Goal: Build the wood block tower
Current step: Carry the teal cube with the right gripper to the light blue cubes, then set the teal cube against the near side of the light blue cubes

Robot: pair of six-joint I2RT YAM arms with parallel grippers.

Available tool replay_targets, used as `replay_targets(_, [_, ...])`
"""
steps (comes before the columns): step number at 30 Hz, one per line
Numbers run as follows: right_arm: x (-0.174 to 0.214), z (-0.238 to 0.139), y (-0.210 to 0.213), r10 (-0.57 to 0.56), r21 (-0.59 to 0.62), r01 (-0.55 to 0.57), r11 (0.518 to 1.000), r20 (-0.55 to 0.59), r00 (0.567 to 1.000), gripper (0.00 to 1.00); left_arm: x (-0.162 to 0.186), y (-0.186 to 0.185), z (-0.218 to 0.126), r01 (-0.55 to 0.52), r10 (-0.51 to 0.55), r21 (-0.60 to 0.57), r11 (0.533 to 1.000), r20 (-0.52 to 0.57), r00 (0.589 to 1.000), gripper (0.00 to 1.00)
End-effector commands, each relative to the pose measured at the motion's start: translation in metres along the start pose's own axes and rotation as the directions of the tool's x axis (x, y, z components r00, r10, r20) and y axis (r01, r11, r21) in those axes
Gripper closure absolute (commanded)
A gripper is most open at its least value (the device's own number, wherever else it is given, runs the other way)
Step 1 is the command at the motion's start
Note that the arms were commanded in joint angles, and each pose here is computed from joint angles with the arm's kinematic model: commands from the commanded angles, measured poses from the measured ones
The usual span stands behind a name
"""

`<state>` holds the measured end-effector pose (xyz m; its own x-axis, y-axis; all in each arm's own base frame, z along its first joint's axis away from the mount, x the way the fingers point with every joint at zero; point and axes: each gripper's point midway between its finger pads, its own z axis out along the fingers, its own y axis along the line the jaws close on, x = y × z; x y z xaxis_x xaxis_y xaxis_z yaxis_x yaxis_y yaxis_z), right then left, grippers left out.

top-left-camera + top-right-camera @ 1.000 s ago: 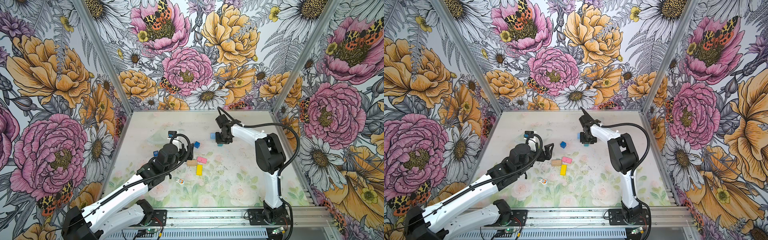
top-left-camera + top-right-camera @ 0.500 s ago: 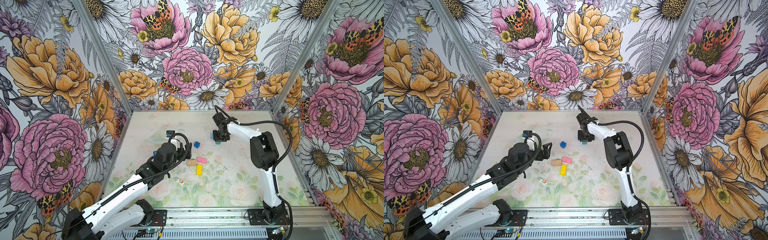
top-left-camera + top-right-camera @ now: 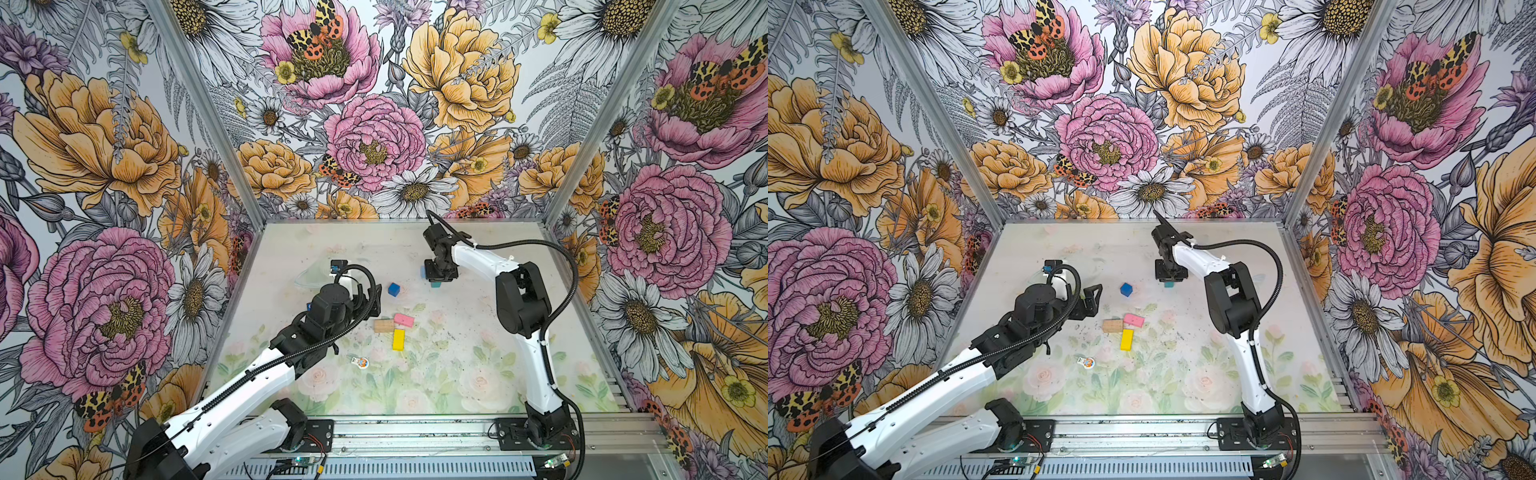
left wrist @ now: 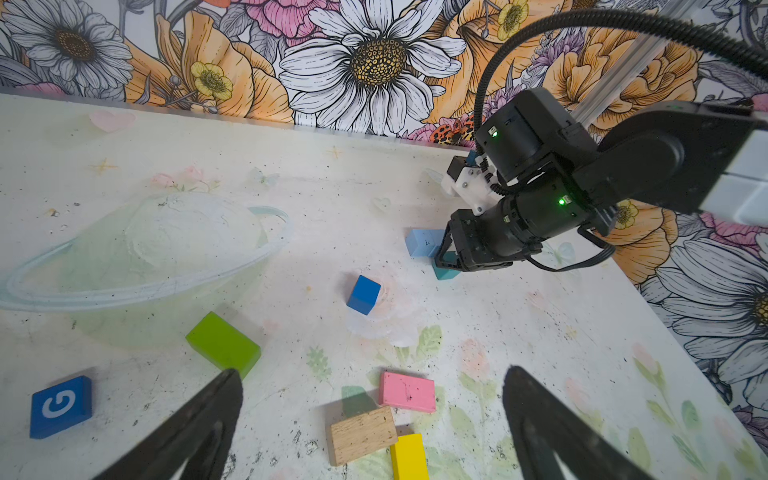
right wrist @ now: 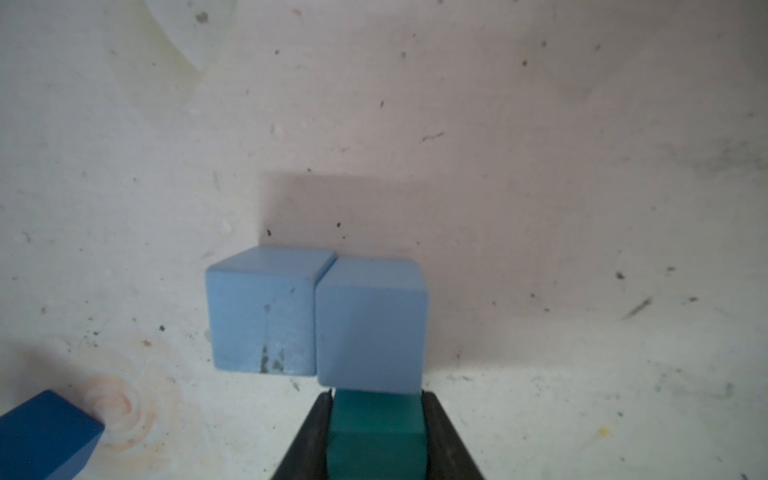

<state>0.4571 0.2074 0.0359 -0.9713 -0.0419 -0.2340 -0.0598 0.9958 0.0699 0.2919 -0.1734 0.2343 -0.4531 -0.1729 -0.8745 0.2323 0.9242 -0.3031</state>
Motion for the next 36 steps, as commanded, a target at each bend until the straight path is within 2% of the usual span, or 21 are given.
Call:
replay_targets(1, [-0.002,0.005,0.001,-0.02,0.016,0.02,1.0,-0.003,1.0,0.65,0.003,0.001,0.0,-0.015,0.015,0.01,1.0,-0.006,1.0,0.01])
replay_targets(8, [-0.003,0.007,0.0,-0.024,0.02,0.024,1.0,-0.009,1.0,0.62,0.002,0.002,0.0,-0.014,0.014,0.009,1.0,-0.006,1.0,0.01])
replay_targets(15, [-0.002,-0.005,0.004,-0.029,-0.008,0.029,1.0,-0.005,1.0,0.49,-0.001,0.0,-0.002,-0.013,0.013,0.013,1.0,0.0,1.0,0.01])
replay_targets(18, [0.001,-0.012,0.004,-0.027,-0.012,0.027,1.0,0.0,1.0,0.47,-0.002,0.001,-0.003,-0.009,0.009,0.013,1.0,0.002,1.0,0.01])
replay_targets(26, [0.017,-0.018,0.005,-0.028,-0.014,0.027,1.0,-0.021,0.999,0.47,-0.002,0.002,-0.008,0.009,-0.009,0.02,1.0,0.011,1.0,0.01])
replay_targets(36, [0.015,-0.019,0.005,-0.029,-0.001,0.029,1.0,-0.011,1.0,0.59,-0.002,0.006,-0.016,0.02,-0.02,0.012,1.0,0.024,1.0,0.01])
